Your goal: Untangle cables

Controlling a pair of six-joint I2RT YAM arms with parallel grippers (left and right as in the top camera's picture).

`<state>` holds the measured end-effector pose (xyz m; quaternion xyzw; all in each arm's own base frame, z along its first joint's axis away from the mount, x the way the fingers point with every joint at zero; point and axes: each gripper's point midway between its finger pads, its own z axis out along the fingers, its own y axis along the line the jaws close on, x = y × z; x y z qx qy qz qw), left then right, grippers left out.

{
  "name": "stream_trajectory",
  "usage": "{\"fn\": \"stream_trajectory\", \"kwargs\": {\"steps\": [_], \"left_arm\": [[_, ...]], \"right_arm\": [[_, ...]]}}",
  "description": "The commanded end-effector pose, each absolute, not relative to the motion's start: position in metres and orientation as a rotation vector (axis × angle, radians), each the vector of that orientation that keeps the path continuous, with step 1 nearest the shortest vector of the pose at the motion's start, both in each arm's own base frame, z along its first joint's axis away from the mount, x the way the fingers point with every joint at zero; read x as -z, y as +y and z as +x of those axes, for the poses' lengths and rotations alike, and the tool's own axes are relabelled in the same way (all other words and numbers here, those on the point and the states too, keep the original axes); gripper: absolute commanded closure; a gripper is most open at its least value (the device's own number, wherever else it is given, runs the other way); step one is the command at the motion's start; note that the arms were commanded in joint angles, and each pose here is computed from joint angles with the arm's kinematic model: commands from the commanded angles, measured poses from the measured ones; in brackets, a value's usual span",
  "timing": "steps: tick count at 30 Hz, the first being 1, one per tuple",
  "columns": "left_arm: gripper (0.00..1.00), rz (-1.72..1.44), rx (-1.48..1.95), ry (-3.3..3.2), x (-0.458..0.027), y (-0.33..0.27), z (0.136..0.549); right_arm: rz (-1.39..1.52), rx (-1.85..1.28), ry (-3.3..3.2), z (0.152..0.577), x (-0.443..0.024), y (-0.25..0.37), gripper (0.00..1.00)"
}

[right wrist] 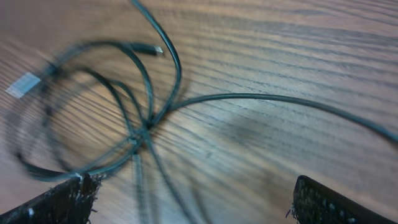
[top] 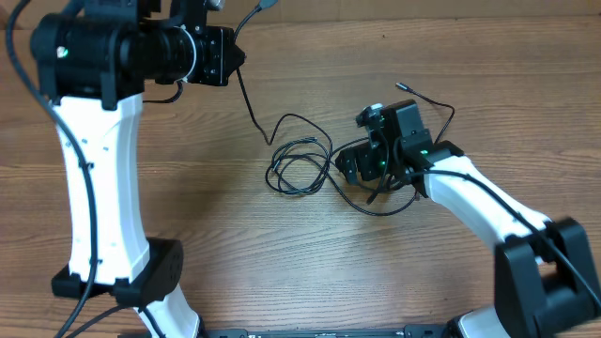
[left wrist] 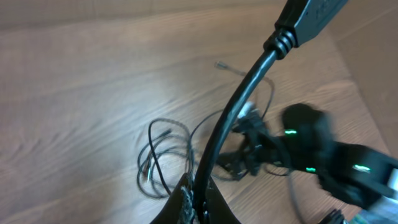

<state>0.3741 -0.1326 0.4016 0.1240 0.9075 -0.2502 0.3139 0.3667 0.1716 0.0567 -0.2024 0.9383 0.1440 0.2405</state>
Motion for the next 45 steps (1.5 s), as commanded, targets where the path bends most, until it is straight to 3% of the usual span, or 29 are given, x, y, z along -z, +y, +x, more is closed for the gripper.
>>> {"fn": "stream_trajectory", "kwargs": {"steps": [1, 5, 10, 12, 13, 15, 16, 20, 25, 34, 39, 45], "left_arm": [[0.96, 0.407, 0.686, 2.217, -0.452, -0.135, 0.344], [0.96, 0.421, 0.671, 2.142, -0.472, -0.134, 0.335], [0.96, 0.427, 0.664, 2.098, -0.482, -0.134, 0.333], [0.96, 0.423, 0.666, 2.098, -0.482, -0.134, 0.334], [0.96, 0.421, 0.667, 2.099, -0.482, -0.134, 0.334], [0.96, 0.422, 0.667, 2.097, -0.482, -0.134, 0.334], [0.96, 0.422, 0.666, 2.095, -0.483, -0.134, 0.334], [0.96, 0.42, 0.66, 2.095, -0.483, -0.133, 0.335], [0.96, 0.345, 0.528, 2.138, -0.474, -0.115, 0.344], [0.96, 0.029, 0.101, 2.327, -0.432, -0.046, 0.352], [0.96, -0.052, -0.025, 2.451, -0.397, -0.03, 0.365], [0.96, -0.168, -0.267, 2.538, -0.357, 0.001, 0.395]], "right_arm": [[-0.831, -0.292, 2.523, 0.369, -0.026, 0.168, 0.0], [-0.882, -0.28, 2.514, 0.375, -0.004, 0.171, 0.02], [-0.903, -0.44, 2.494, 0.367, -0.006, 0.189, 0.23], [-0.909, -0.475, 2.494, 0.364, -0.007, 0.192, 0.38], [-0.913, -0.495, 2.498, 0.361, -0.007, 0.194, 0.51], [-0.907, -0.514, 2.511, 0.358, -0.006, 0.194, 0.94], [-0.883, -0.518, 2.528, 0.357, -0.005, 0.194, 0.96], [-0.747, -0.526, 2.581, 0.362, -0.009, 0.192, 0.96], [-0.596, -0.515, 2.557, 0.393, -0.053, 0.184, 0.96], [-0.41, -0.144, 2.387, 0.429, -0.231, 0.123, 0.96], [-0.342, -0.079, 2.219, 0.411, -0.338, 0.106, 0.96], [-0.19, 0.069, 2.11, 0.375, -0.404, 0.066, 0.96]]}}
